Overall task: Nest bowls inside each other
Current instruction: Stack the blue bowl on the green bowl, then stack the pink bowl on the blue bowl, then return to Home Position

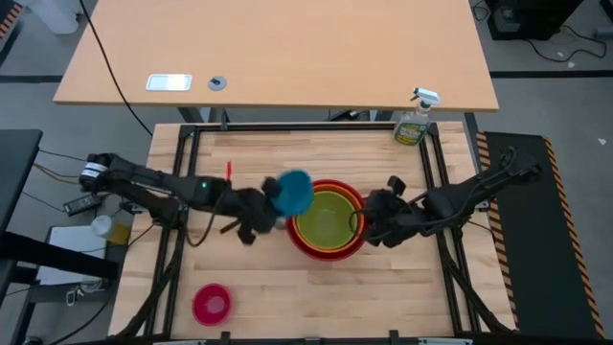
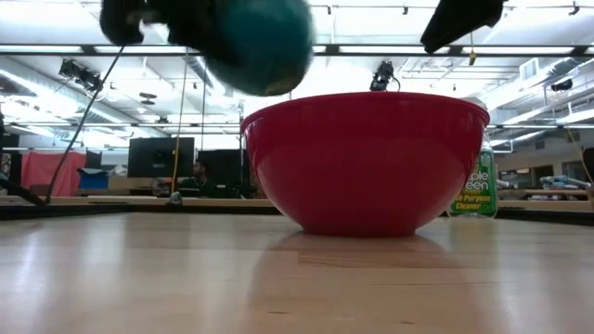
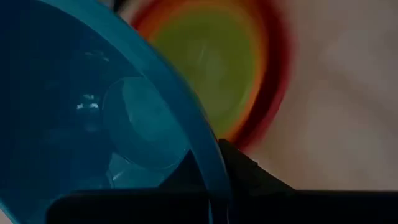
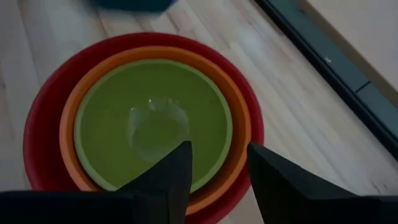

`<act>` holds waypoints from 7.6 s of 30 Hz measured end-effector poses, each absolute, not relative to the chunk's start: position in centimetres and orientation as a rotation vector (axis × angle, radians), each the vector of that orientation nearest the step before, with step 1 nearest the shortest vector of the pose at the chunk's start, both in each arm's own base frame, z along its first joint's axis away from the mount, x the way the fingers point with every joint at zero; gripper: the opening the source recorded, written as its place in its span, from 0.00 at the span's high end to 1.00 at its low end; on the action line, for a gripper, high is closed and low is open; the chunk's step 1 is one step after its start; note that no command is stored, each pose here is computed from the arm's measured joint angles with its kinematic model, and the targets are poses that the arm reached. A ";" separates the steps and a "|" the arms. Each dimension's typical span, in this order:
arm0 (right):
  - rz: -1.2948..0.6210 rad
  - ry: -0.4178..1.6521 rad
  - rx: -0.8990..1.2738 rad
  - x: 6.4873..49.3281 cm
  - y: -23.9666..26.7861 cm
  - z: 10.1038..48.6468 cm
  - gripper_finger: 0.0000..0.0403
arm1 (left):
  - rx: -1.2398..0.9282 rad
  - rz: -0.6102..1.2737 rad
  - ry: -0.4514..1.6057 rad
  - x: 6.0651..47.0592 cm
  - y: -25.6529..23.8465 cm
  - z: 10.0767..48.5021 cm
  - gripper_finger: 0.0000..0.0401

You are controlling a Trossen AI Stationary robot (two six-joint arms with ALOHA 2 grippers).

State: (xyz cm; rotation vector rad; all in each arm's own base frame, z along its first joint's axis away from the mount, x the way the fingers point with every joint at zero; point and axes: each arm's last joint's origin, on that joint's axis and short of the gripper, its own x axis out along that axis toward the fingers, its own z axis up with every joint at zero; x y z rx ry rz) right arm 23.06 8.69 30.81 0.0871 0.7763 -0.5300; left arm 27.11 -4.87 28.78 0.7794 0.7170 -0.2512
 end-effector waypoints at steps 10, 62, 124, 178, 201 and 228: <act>-0.525 0.772 0.067 23.0 8.8 30.8 0.60 | 0.720 -0.438 0.495 32.2 -7.9 25.8 0.97; -0.471 0.719 0.088 22.8 10.6 31.0 0.60 | 0.476 -0.481 0.868 25.3 -12.7 27.1 0.52; -0.520 0.713 0.106 24.3 11.3 29.5 0.60 | 0.459 -0.053 1.002 26.1 -9.3 29.3 0.96; -0.586 0.631 0.031 23.2 12.2 29.7 0.60 | 0.482 -0.028 0.743 35.9 -2.1 26.3 0.42; -0.504 0.553 0.171 22.1 8.6 24.3 0.67 | 0.122 0.006 0.213 16.7 -3.0 23.4 0.59; -0.301 0.083 0.345 10.9 2.5 21.6 0.67 | 0.027 0.036 0.030 12.1 -2.2 22.8 0.60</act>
